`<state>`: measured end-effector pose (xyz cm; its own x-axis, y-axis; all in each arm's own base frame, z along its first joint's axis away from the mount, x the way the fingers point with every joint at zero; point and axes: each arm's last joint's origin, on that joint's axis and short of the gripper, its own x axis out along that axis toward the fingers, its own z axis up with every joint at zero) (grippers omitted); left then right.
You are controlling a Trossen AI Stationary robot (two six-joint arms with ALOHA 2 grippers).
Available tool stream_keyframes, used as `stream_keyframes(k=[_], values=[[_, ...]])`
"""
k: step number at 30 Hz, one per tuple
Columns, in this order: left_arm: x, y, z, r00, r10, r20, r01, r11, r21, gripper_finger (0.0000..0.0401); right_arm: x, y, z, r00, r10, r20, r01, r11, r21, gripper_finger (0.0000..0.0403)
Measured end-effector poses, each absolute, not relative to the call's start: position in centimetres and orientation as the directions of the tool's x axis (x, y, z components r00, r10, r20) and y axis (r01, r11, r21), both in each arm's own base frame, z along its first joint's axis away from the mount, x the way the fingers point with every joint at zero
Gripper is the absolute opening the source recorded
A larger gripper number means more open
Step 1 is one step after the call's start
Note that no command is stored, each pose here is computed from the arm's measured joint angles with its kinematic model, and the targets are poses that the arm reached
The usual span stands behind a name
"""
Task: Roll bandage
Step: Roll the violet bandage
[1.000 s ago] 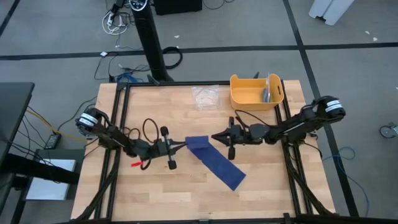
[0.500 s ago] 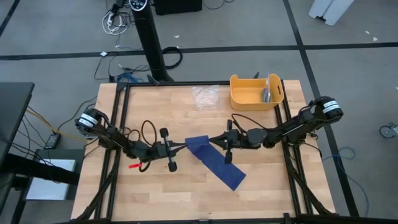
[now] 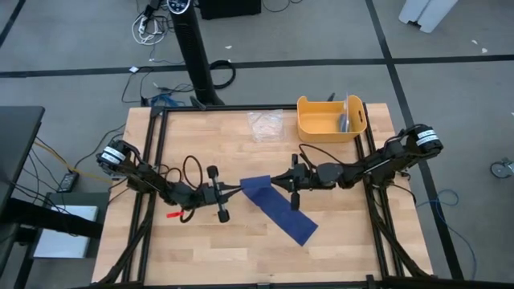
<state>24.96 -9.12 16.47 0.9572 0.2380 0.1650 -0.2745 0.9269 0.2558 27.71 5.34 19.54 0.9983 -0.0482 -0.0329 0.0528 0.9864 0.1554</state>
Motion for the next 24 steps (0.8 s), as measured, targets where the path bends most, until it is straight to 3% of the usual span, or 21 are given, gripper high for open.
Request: stream_keyframes(k=[5,16,24], values=[[24.97,-9.15,16.43,0.958,0.236,0.161,-0.271,0.929,0.252,0.0005,27.78,5.27,19.7,0.999,0.043,-0.017,-0.04,0.986,0.163,0.0008],[25.01,-9.24,16.37,0.967,0.199,0.159,-0.217,0.971,0.105,0.0009,27.85,5.01,19.68,0.996,0.088,-0.019,-0.084,0.983,0.165,0.0057],[25.09,-9.19,16.35,0.967,0.2,0.156,-0.195,0.98,-0.047,0.005,27.82,5.39,19.75,0.992,0.121,-0.016,-0.121,0.992,0.025,0.0018]])
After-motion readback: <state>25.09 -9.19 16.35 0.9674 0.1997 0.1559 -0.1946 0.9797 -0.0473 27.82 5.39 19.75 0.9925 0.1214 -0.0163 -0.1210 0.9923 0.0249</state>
